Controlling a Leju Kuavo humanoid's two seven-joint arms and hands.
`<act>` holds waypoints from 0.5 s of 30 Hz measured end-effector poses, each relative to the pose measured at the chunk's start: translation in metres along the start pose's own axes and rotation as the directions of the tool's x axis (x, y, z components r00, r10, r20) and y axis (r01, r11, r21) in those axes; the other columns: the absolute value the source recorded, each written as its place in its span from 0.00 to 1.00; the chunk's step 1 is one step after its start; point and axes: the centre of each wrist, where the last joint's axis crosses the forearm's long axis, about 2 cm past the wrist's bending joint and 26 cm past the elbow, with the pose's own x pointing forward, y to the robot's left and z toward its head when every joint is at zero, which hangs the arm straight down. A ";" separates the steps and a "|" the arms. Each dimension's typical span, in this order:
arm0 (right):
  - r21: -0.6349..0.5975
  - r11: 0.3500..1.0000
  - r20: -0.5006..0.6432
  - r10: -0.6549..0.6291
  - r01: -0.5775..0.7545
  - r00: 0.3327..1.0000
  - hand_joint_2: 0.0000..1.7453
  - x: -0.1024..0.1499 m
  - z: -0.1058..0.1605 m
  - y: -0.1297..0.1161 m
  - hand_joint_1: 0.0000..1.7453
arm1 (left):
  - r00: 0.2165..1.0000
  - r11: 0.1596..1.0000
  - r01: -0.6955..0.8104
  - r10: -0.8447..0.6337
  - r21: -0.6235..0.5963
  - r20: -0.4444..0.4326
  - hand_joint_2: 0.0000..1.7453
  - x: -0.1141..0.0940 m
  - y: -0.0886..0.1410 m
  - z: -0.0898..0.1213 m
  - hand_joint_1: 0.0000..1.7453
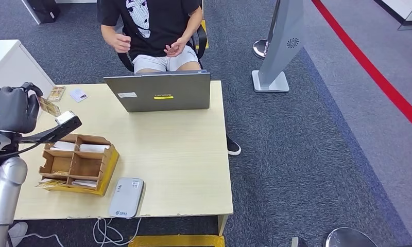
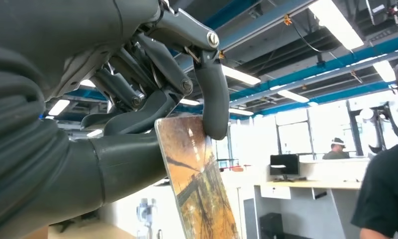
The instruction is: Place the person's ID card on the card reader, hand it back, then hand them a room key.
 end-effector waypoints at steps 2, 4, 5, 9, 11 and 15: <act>0.001 1.000 -0.001 0.004 -0.004 1.000 1.00 0.000 0.000 0.001 0.00 | 1.000 1.000 0.005 -0.005 -0.008 -0.023 1.00 -0.007 -0.001 -0.008 1.00; 0.002 1.000 0.000 0.004 -0.004 1.000 1.00 0.000 0.000 0.001 0.00 | 0.999 1.000 0.004 -0.005 -0.017 -0.044 1.00 -0.012 -0.002 -0.012 1.00; 0.002 1.000 0.000 0.004 -0.004 1.000 1.00 0.000 0.000 0.001 0.00 | 0.998 1.000 0.003 -0.004 -0.020 -0.056 1.00 -0.014 -0.002 -0.013 1.00; 0.004 1.000 0.000 0.004 -0.004 1.000 1.00 0.000 0.000 0.001 0.00 | 0.995 0.999 0.004 -0.007 -0.039 -0.095 1.00 -0.025 -0.003 -0.017 1.00; 0.005 1.000 0.000 0.005 -0.005 1.000 1.00 0.000 -0.001 0.001 0.00 | 0.994 0.999 0.003 -0.008 -0.043 -0.113 1.00 -0.031 -0.003 -0.019 1.00; 0.009 1.000 -0.001 0.010 -0.010 1.000 1.00 0.001 -0.001 0.002 0.00 | 0.991 0.999 0.004 -0.009 -0.040 -0.136 1.00 -0.042 -0.004 -0.021 1.00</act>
